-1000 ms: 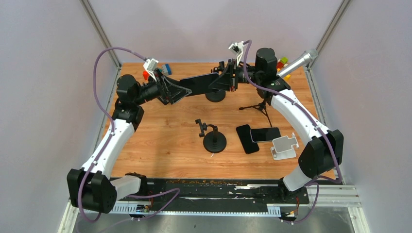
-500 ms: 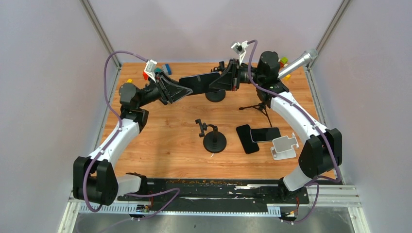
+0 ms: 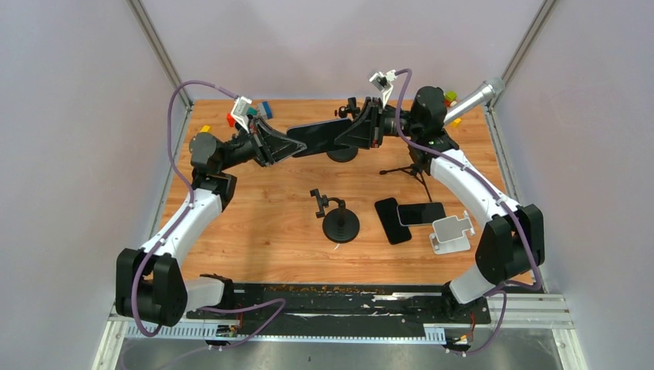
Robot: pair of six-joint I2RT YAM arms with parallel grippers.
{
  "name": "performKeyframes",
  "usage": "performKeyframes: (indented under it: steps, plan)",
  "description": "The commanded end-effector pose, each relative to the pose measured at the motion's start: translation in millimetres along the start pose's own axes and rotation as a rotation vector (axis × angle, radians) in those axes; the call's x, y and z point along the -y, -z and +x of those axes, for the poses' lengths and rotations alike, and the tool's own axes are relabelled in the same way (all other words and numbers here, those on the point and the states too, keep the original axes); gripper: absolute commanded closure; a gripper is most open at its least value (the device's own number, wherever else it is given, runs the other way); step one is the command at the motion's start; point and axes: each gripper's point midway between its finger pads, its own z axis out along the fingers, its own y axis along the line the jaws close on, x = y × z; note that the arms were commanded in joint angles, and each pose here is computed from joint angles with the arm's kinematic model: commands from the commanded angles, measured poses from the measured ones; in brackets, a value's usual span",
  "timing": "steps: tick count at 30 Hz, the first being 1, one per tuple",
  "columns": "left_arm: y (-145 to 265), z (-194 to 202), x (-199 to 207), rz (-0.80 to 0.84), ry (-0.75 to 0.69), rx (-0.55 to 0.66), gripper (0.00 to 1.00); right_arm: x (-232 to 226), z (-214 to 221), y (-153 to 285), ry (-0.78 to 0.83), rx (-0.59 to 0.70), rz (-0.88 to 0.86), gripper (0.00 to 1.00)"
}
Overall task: Place the phone on the phone stand
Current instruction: Pick up the phone at the center of the board.
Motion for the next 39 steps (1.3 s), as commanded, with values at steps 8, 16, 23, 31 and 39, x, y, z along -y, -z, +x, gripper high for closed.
performKeyframes:
  steps: [8, 16, 23, 31, 39]
  plan:
    - [5.4, -4.8, 31.3, 0.027, -0.228, -0.077, 1.00, -5.9, -1.7, 12.2, 0.276, -0.040, 0.106, 0.19]
    - [21.1, 13.5, 33.3, -0.008, -0.357, -0.279, 1.00, -24.1, -11.4, 28.3, 0.469, -0.105, 0.172, 0.08]
    - [39.7, 25.6, 49.8, -0.017, -0.477, -0.449, 1.00, -49.3, -7.1, 31.0, 0.548, -0.187, 0.159, 0.06]
    - [42.7, 44.0, 73.0, -0.006, -0.573, -0.590, 1.00, -71.8, 24.2, 6.3, 0.635, -0.333, 0.104, 0.08]
    - [40.0, 46.1, 87.2, 0.013, -0.613, -0.629, 1.00, -79.5, 70.7, -14.7, 0.620, -0.466, 0.024, 0.21]
